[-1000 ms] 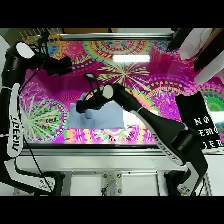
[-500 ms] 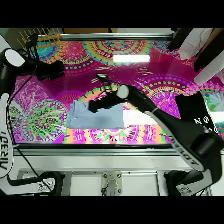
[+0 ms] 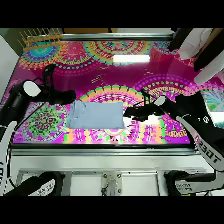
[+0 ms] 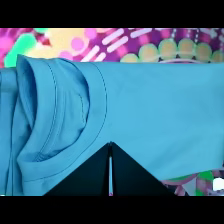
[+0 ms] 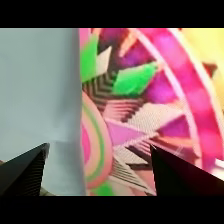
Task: Fold the clothes and pants, and hang the long-sleeved shirts on hangers.
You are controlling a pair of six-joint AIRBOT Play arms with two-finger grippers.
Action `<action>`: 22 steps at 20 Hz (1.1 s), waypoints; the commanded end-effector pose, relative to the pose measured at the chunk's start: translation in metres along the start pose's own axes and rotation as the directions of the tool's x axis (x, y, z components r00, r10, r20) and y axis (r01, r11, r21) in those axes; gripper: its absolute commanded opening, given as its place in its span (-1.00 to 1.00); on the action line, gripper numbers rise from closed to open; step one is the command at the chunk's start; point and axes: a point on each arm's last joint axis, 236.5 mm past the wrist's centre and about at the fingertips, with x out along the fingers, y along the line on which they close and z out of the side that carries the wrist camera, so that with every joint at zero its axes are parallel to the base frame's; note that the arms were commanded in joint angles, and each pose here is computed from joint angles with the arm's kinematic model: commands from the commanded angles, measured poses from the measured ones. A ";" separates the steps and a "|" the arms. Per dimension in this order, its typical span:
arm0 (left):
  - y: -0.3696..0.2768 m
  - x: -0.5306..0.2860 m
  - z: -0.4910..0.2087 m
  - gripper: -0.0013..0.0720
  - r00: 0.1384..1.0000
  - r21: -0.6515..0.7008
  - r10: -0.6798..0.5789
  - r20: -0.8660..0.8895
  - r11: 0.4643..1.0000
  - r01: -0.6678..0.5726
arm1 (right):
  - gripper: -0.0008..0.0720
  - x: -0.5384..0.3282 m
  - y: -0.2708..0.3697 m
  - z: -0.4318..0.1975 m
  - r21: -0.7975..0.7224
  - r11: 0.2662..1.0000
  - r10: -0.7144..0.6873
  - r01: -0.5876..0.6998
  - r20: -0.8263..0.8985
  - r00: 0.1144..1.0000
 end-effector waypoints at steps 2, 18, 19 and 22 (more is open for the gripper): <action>-0.013 0.007 -0.017 -0.95 1.000 0.037 -0.013 -0.015 0.999 0.014 | 0.95 0.035 0.034 -0.001 0.047 0.982 0.185 -0.184 -0.017 0.983; -0.014 0.007 -0.019 -0.95 1.000 0.040 -0.014 -0.020 0.999 0.015 | -0.93 -0.114 -0.008 0.097 -0.078 0.994 -0.064 0.081 0.204 0.977; -0.014 0.007 -0.018 -0.95 1.000 0.039 -0.015 -0.019 0.999 0.016 | -0.93 -0.154 -0.028 0.110 -0.047 0.992 -0.096 0.113 0.277 0.956; -0.014 0.007 -0.018 -0.95 1.000 0.039 -0.015 -0.019 0.999 0.016 | -0.93 -0.256 -0.084 0.129 0.095 0.985 -0.173 0.145 0.468 0.867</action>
